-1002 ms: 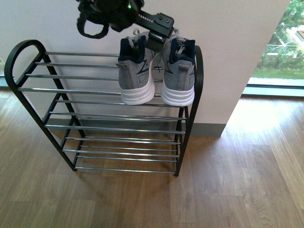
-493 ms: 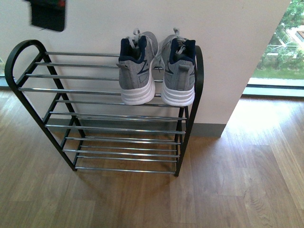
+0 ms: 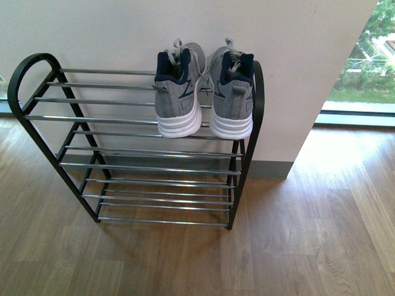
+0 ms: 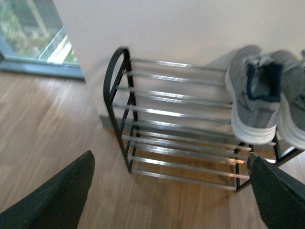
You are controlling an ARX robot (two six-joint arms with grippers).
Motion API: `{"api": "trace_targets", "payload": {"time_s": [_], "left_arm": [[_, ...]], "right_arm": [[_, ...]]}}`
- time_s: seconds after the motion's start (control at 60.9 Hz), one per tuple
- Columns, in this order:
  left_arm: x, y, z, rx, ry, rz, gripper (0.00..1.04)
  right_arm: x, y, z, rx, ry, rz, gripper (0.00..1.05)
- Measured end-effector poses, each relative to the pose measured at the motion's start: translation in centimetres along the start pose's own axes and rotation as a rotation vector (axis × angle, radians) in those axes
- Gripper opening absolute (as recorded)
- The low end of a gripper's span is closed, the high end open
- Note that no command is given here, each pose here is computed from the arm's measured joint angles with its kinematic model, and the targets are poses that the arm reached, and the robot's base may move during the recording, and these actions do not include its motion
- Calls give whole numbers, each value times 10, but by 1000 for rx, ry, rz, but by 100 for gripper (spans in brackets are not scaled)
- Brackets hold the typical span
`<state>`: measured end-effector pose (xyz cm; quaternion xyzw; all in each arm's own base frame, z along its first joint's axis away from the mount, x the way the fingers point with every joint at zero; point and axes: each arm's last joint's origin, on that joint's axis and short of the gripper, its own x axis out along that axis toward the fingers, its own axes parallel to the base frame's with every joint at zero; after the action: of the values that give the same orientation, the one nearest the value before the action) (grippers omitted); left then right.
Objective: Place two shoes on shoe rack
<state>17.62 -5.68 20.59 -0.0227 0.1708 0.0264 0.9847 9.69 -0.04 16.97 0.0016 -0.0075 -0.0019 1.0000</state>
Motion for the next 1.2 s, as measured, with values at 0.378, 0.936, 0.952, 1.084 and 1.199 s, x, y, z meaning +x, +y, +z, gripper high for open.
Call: {"api": "trace_targets", "payload": {"time_s": [0.378,0.936,0.952,1.084,1.199], "left_arm": [[-18,35,-26,33,-332,-67,24],[-36,61,-48,38,-356,-59,1],[-36,61,-48,38,-357,-59,1],[-40,61,-49,38,-357,-59,1],[-43,61,-50,38,-358,-59,1]], "right_arm": [[0,0,0,0,0,0,95],[0,0,0,0,0,0,95],[0,0,0,0,0,0,95],[0,0,0,0,0,0,95],[0,0,0,0,0,0,95]]}}
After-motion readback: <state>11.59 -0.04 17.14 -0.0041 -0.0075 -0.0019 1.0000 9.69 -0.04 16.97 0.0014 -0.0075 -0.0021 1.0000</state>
